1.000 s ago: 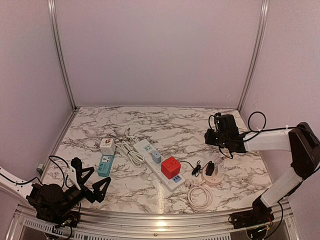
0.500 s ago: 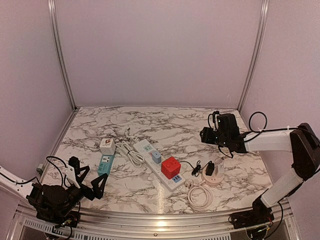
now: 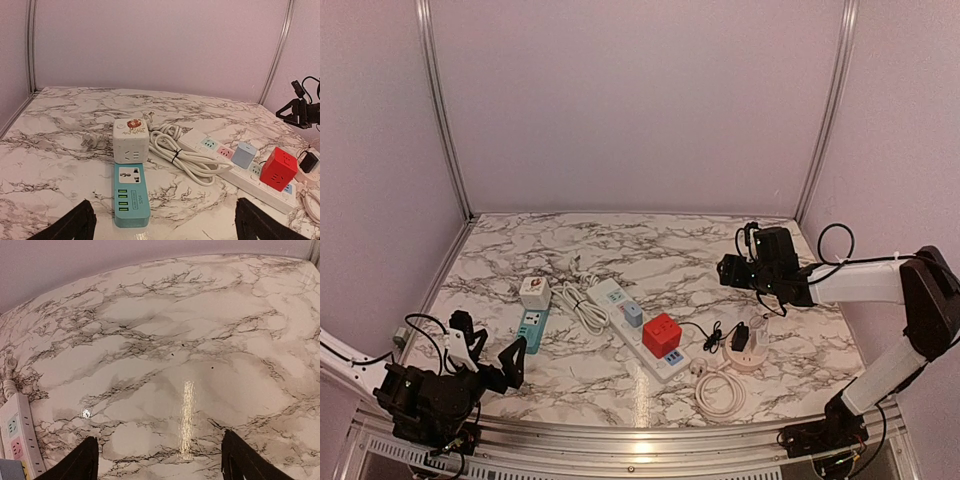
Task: Insert the plug
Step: Reset both arms
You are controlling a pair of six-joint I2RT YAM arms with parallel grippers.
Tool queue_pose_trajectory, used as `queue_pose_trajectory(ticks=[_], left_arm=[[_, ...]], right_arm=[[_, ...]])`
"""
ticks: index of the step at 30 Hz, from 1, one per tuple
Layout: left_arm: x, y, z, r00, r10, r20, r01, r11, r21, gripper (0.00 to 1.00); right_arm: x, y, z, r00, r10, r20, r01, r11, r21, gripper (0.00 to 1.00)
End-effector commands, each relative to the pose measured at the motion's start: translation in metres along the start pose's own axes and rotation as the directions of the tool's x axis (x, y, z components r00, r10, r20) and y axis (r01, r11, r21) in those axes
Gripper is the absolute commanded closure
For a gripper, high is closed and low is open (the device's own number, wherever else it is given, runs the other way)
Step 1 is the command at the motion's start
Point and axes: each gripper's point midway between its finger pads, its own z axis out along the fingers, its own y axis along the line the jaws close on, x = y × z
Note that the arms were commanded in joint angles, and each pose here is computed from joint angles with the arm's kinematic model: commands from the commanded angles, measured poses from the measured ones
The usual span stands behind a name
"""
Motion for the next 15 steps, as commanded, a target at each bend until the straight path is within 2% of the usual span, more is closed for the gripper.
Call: queue_pose_trajectory(ticks=[1, 15], left_arm=[[-0.014, 0.015, -0.001, 0.998, -0.017, 0.058, 0.023, 0.994, -0.105, 0.01], [-0.026, 0.018, -0.002, 0.991, 0.07, 0.117, -0.044, 0.976, -0.211, 0.01]], right_arm=[[-0.005, 0.006, -0.001, 1.0, 0.0, 0.023, 0.0, 1.0, -0.021, 0.19], [-0.008, 0.003, -0.005, 0.999, 0.01, 0.04, -0.01, 1.0, -0.003, 0.08]])
